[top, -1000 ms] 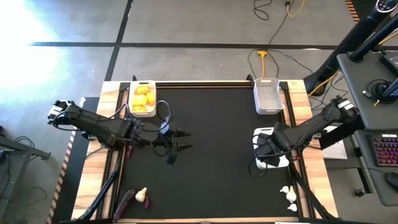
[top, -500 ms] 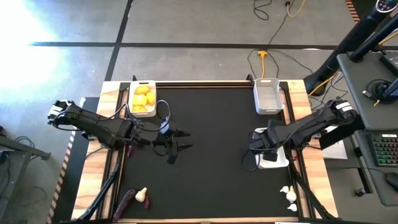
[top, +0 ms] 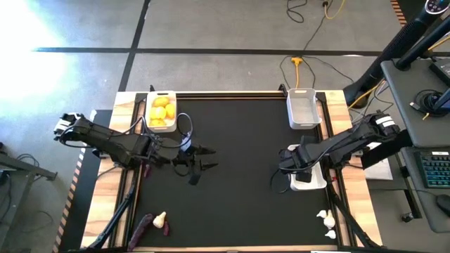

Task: Sort produce into baskets
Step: Put the white garlic into the right white bin

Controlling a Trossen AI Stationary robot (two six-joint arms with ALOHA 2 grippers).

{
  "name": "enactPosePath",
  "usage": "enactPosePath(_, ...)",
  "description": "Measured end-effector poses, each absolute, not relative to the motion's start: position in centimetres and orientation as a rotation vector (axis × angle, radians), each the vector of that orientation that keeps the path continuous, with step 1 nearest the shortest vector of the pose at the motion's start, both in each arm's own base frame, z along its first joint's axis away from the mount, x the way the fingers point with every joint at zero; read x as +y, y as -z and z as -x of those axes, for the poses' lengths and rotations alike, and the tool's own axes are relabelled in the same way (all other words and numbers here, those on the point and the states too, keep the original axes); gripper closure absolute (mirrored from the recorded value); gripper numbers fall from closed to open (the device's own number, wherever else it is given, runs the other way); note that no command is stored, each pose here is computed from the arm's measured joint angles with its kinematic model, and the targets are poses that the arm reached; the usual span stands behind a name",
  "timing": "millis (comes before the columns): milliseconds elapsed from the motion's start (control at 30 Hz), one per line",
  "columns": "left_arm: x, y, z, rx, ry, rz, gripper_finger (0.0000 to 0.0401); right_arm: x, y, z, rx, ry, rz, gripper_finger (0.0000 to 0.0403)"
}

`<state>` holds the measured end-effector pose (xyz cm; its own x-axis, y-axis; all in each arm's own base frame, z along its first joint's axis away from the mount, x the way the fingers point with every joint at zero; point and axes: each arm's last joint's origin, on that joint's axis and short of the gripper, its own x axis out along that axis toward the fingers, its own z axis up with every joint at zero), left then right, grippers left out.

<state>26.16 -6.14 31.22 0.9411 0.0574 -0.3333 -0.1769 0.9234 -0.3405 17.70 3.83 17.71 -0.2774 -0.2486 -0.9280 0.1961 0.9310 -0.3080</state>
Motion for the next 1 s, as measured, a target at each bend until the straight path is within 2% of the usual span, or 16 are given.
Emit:
enactPosePath(200,-6.1,-31.2,-26.2,0.325,-0.122,0.374,0.0178,4.1,-21.2,-18.2,1.861,0.463,-0.030,0.0093)
enactPosePath(433,-6.1,-31.2,-26.2,0.326,-0.119,0.347,0.0178,7.8,-27.5,-20.1,1.753,0.393,-0.541,0.0095)
enactPosePath(600,-6.1,-31.2,-26.2,0.326,-0.116,0.324,0.0178,13.4,-29.8,-20.5,1.598,0.277,-0.705,0.0105)
enactPosePath(700,-6.1,-31.2,-26.2,0.327,-0.115,0.319,0.0178,17.1,-28.9,-20.2,1.594,0.272,-0.753,0.0109)
enactPosePath(767,-6.1,-31.2,-26.2,0.328,-0.114,0.306,0.0178,19.3,-27.7,-19.6,1.628,0.337,-0.767,0.0111)
enactPosePath(1000,-6.1,-31.1,-26.1,0.337,-0.112,0.289,0.0178,23.9,-21.9,-18.9,1.824,0.520,-0.647,0.0122)
